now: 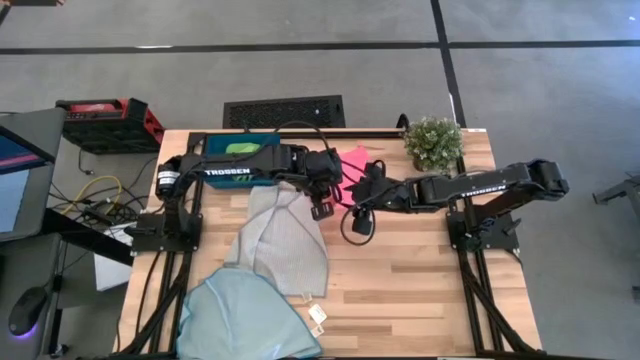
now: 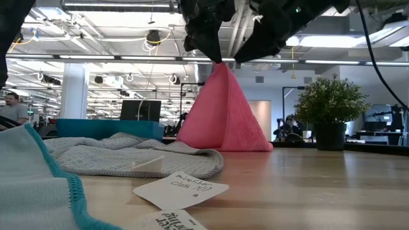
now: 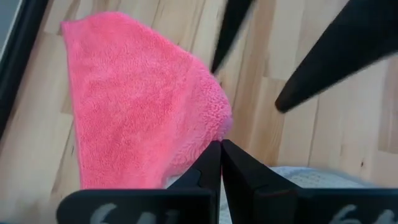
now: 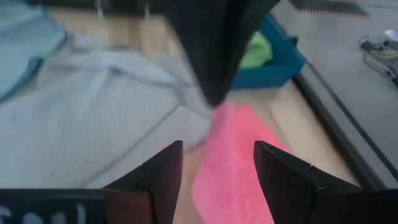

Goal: Fold microfiber towels
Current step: Fold the pink cloth

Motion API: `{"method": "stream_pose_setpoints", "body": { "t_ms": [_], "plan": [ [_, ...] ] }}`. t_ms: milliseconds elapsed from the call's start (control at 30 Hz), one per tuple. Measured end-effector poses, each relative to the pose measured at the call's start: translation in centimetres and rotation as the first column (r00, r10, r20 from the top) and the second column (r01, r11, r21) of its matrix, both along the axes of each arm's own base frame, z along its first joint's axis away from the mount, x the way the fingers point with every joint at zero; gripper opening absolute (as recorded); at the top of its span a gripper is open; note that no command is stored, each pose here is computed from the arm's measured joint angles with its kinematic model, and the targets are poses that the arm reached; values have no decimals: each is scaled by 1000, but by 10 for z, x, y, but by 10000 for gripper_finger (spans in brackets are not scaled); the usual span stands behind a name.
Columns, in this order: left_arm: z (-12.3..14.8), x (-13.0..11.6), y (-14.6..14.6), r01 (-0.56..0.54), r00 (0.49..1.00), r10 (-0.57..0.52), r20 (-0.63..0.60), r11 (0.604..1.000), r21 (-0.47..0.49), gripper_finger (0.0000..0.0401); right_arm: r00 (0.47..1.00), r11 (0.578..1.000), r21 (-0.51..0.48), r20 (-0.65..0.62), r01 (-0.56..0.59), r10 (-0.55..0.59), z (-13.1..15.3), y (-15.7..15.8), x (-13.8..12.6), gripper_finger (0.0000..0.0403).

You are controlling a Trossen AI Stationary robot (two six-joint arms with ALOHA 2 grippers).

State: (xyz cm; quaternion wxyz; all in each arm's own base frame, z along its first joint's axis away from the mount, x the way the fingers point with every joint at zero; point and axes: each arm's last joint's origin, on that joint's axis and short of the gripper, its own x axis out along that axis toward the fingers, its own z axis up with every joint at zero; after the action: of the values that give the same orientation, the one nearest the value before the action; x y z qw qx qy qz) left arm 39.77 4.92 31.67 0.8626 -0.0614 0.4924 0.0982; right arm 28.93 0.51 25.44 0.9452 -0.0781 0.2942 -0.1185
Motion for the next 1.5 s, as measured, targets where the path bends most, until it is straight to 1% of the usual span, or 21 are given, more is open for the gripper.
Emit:
{"method": "stream_pose_setpoints", "body": {
  "t_ms": [100,167,367,433,500,633,700,867,1067,1133,1233,1333,1400,1500],
  "plan": [
    [1,1,4,-3,1000,4,21,1000,-29,0,1000,1000,-25,15,-13,13,-10,5,14,221],
    [1,0,6,-12,1000,13,20,999,-42,0,999,997,-72,-21,33,-34,-21,6,18,221],
    [0,0,8,-22,1000,22,14,999,-50,0,984,969,-172,41,175,-171,-30,11,31,221],
    [0,0,8,-21,1000,22,13,998,-52,0,978,956,-206,36,210,-207,-35,12,31,221],
    [0,0,8,-18,1000,18,13,998,-58,0,973,950,-211,51,231,-226,-37,13,34,221],
    [0,-1,7,-16,1000,17,9,998,-62,0,964,946,-183,40,267,-264,-45,12,36,221],
    [2,-2,7,-17,1000,18,14,998,-62,0,952,933,-191,34,305,-304,-49,12,35,221],
    [14,-11,6,-20,999,22,27,998,-66,0,926,908,-192,19,372,-376,-53,12,31,221],
    [25,-19,5,-32,998,36,50,997,-72,0,909,899,-140,35,415,-414,-54,12,30,221],
    [26,-19,5,-34,998,38,54,997,-69,0,912,904,-123,53,409,-406,-52,12,31,221],
    [25,-19,5,-38,998,42,49,997,-67,0,938,933,-110,88,343,-335,-47,19,36,221],
    [23,-18,5,-45,998,48,47,996,-71,0,945,946,-108,159,306,-287,-40,28,40,221],
    [23,-18,5,-53,997,56,46,996,-76,0,931,937,-115,199,331,-305,-36,30,41,221],
    [23,-17,3,-55,997,59,48,995,-79,0,891,892,-145,234,427,-389,-39,26,43,221]
  ]
}}
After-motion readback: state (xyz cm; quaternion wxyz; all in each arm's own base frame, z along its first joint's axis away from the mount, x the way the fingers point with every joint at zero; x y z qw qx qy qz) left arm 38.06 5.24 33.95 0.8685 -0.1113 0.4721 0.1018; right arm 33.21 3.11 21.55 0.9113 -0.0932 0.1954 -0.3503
